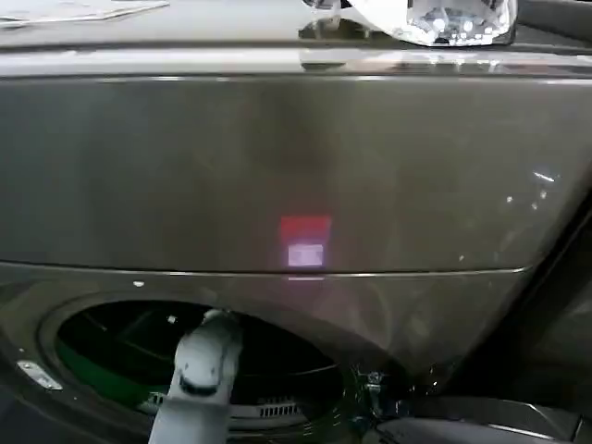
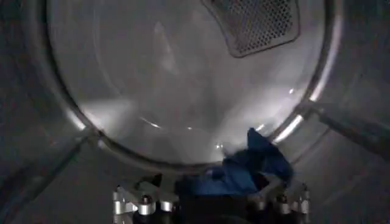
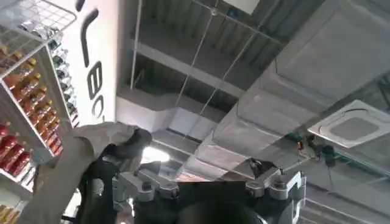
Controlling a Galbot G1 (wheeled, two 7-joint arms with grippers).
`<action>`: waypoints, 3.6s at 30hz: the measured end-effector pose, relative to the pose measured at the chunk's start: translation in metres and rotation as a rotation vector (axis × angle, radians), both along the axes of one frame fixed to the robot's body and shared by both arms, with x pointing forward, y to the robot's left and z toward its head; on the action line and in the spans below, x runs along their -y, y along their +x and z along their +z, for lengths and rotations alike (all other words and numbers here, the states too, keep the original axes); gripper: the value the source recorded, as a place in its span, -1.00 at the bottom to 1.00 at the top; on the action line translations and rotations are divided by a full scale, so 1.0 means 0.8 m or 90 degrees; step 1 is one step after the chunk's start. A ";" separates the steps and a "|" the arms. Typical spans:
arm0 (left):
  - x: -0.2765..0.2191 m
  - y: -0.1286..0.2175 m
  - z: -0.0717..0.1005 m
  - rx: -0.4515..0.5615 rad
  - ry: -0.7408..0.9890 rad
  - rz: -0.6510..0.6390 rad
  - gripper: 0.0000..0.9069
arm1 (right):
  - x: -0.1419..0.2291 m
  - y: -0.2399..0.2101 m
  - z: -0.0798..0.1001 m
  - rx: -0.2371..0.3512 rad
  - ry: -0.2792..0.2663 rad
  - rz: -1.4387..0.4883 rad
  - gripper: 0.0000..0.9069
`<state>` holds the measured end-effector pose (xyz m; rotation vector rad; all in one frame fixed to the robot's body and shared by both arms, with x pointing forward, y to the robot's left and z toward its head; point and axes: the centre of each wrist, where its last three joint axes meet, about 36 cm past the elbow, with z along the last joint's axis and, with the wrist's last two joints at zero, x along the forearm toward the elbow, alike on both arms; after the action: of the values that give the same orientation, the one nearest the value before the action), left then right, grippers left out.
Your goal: Grasp the clothes from the dryer.
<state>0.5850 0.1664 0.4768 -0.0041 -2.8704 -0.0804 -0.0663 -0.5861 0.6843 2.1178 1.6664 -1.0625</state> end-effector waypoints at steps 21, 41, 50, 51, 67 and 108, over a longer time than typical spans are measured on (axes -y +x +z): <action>-0.008 0.139 -0.026 0.045 0.035 0.010 1.00 | 0.001 0.002 0.008 0.003 -0.009 0.004 1.00; -0.013 0.179 -0.040 0.011 0.106 -0.041 1.00 | 0.000 0.005 0.012 0.000 -0.012 0.009 1.00; -0.009 0.186 -0.027 -0.007 0.270 -0.189 1.00 | -0.001 0.002 0.015 -0.002 -0.015 0.007 1.00; -0.009 0.187 -0.024 -0.010 0.291 -0.207 1.00 | -0.001 0.001 0.014 -0.002 -0.014 0.007 1.00; -0.018 0.205 0.001 -0.125 0.590 -0.479 1.00 | 0.003 -0.001 0.002 0.000 -0.001 0.004 1.00; -0.025 0.231 0.016 -0.326 0.712 -0.703 -0.75 | 0.006 0.000 -0.012 0.002 0.010 0.006 1.00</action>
<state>0.7700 0.1864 0.4898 -1.1314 -1.6573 -1.5300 -0.0661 -0.5910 0.6748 2.1182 1.6876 -1.0457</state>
